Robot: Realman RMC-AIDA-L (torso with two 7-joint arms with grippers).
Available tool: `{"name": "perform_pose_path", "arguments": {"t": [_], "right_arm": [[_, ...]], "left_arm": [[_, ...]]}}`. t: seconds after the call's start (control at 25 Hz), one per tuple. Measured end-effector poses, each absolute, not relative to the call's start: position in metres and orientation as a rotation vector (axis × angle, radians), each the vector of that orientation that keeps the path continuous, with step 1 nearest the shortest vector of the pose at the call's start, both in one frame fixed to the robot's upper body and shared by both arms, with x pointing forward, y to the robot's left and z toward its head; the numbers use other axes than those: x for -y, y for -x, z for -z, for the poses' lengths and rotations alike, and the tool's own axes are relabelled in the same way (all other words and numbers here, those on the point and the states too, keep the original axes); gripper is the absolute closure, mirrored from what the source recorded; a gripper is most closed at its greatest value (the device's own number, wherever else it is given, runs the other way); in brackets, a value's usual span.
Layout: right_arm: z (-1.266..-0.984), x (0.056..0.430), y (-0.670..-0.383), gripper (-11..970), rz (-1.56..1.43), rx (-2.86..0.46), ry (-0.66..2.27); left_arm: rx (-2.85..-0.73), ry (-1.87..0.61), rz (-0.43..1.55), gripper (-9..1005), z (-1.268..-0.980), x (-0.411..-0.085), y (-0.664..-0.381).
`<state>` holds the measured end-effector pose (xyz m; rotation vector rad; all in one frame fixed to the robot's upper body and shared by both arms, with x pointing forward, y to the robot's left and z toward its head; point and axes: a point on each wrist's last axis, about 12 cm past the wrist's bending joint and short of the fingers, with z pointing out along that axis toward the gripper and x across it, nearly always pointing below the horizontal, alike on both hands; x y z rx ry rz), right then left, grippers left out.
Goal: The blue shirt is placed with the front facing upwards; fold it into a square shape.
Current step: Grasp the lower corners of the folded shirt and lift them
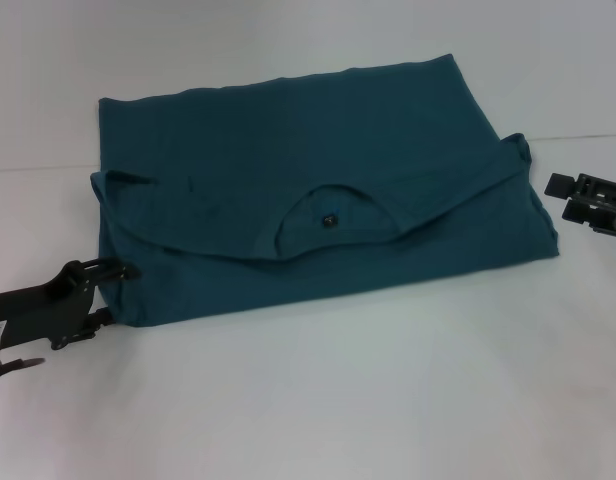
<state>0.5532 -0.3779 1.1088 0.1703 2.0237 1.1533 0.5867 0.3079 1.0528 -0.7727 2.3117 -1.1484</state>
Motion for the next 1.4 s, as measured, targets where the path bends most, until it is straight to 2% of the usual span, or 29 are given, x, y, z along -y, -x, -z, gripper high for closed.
{"name": "perform_pose_path", "arguments": {"t": [0.12,0.32,0.96,1.4], "right_arm": [[-1.109,0.379,-0.553,109,-1.152,-2.021,-0.173],[-1.109,0.379,-0.553,114,-1.151,-2.019,-0.176],[-1.109,0.381,-0.553,131,-1.149,-2.011,-0.185],[-1.109,0.382,-0.552,143,-1.147,-2.008,-0.188]], "left_arm": [[-2.310,0.760,1.153,198,-1.055,-0.306,-0.589],[-2.315,0.763,1.138,265,-1.056,-0.306,-0.592],[-2.329,0.802,1.170,266,-1.050,-0.309,-0.582],[-2.348,0.802,1.089,267,-1.051,-0.308,-0.591]]}}
